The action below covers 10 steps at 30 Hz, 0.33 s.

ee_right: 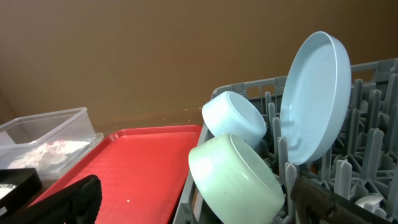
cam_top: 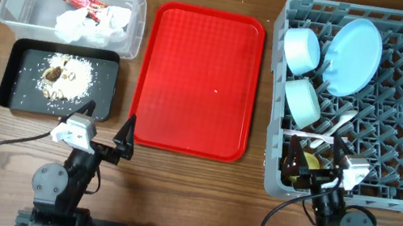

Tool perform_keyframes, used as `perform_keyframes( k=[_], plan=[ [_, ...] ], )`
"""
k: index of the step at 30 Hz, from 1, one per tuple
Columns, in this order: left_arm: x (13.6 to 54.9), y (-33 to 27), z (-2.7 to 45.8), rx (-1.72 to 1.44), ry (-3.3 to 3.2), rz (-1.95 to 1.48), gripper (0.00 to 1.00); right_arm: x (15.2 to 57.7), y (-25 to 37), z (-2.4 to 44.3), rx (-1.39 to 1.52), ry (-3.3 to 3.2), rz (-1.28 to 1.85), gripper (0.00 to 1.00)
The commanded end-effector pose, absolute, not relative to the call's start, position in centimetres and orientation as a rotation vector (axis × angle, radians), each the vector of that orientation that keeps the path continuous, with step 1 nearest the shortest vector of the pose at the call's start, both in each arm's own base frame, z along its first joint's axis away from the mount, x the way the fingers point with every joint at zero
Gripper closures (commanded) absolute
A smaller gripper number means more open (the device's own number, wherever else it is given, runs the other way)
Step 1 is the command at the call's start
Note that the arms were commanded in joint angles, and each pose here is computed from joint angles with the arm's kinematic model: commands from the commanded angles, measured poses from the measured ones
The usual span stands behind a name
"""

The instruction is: Sort waste into correct bins and load items into the dishwasher rack

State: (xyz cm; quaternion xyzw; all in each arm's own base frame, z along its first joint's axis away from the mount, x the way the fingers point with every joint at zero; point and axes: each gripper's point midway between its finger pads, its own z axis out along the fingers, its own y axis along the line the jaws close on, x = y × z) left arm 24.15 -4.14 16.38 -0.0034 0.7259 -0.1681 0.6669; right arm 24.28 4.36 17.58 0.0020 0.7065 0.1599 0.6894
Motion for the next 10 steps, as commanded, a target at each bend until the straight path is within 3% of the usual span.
perform_keyframes(
  k=[1, 10],
  plan=[
    [24.2, -3.83, 16.22, -0.015, 1.634, -0.363, 0.0, 24.24, 4.34, 17.82, 0.011, 1.569, 0.362, 0.0],
    [24.2, -3.83, 16.22, -0.015, 1.634, -0.364, 0.0, 24.24, 4.34, 17.82, 0.011, 1.569, 0.362, 0.0]
  ],
)
